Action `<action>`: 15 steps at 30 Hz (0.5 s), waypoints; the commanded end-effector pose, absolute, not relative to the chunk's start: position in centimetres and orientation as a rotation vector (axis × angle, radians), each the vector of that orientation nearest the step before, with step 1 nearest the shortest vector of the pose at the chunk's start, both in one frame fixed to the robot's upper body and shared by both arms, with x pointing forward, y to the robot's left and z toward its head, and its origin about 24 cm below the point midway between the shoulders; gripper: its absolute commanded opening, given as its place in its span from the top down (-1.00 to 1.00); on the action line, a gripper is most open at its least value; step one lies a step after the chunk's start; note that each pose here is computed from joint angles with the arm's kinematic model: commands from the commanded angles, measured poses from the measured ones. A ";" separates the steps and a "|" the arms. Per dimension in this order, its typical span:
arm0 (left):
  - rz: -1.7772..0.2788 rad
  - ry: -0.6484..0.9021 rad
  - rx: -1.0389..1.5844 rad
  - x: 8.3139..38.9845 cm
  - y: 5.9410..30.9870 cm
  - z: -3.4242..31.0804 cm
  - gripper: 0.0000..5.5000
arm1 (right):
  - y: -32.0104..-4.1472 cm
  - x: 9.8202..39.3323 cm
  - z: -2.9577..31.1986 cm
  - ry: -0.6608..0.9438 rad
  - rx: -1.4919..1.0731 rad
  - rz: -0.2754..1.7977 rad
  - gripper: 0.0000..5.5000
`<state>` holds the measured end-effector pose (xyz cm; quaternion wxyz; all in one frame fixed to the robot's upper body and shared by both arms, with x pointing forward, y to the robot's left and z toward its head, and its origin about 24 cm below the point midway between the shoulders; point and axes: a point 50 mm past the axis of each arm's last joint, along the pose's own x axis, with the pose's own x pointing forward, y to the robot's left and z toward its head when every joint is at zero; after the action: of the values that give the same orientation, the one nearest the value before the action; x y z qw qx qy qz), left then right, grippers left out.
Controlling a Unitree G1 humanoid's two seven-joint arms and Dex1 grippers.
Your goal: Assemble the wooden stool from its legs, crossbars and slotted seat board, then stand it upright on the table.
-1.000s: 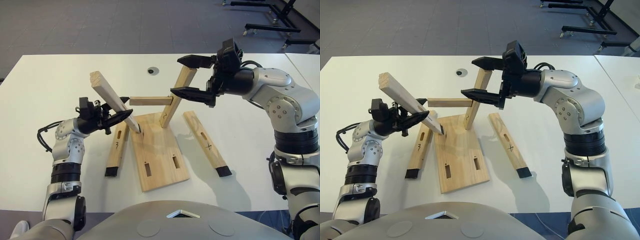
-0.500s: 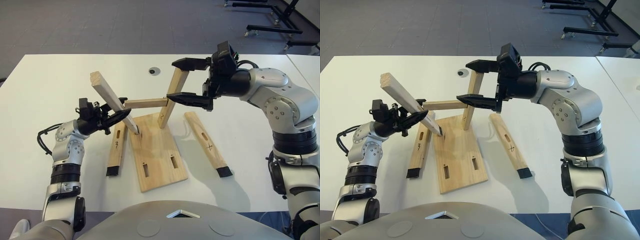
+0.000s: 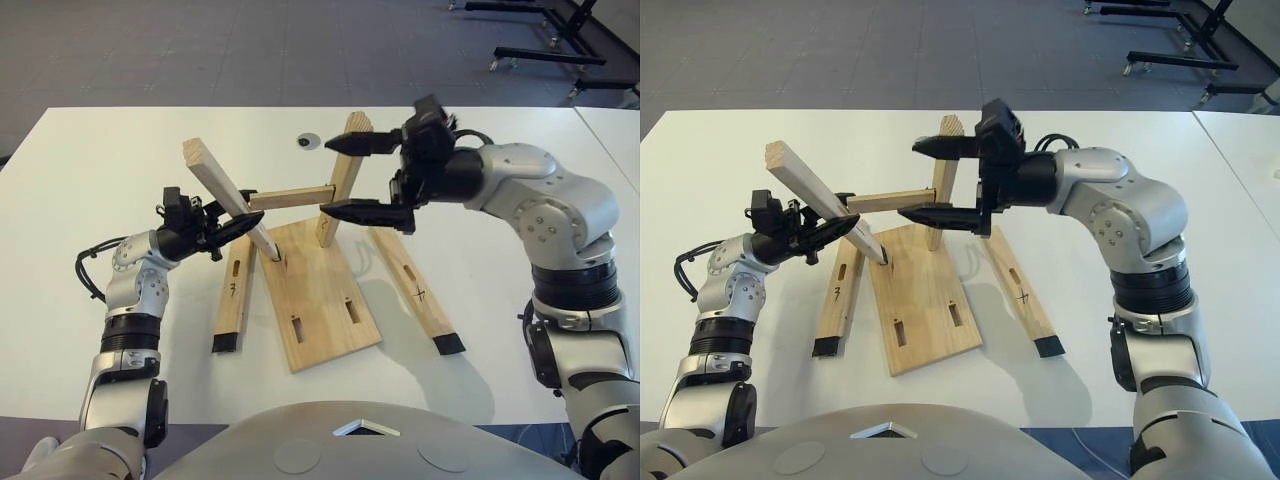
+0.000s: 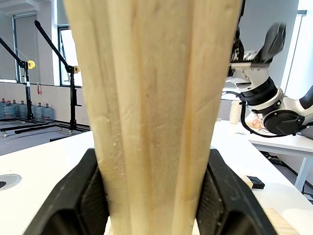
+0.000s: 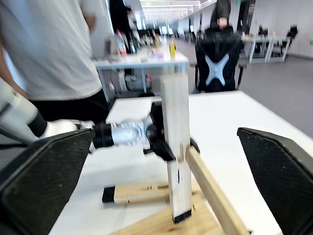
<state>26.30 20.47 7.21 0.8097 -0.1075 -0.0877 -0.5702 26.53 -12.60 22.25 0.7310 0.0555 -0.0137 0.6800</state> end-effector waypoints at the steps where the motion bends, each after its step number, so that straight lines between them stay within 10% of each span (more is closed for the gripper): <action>1: -1.234 -0.109 -0.203 26.1 20.5 6.4 0.26 | -14.5 28.5 25.1 -0.140 0.162 1.380 -0.95; 15: -1.272 -0.087 -0.185 26.1 20.1 6.3 0.26 | -12.9 32.1 19.9 0.079 -0.052 1.326 -0.95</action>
<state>26.46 20.06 7.27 0.7990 -0.0985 -0.0808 -0.5877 32.16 -13.35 19.56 0.7980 -0.0032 0.0342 0.6017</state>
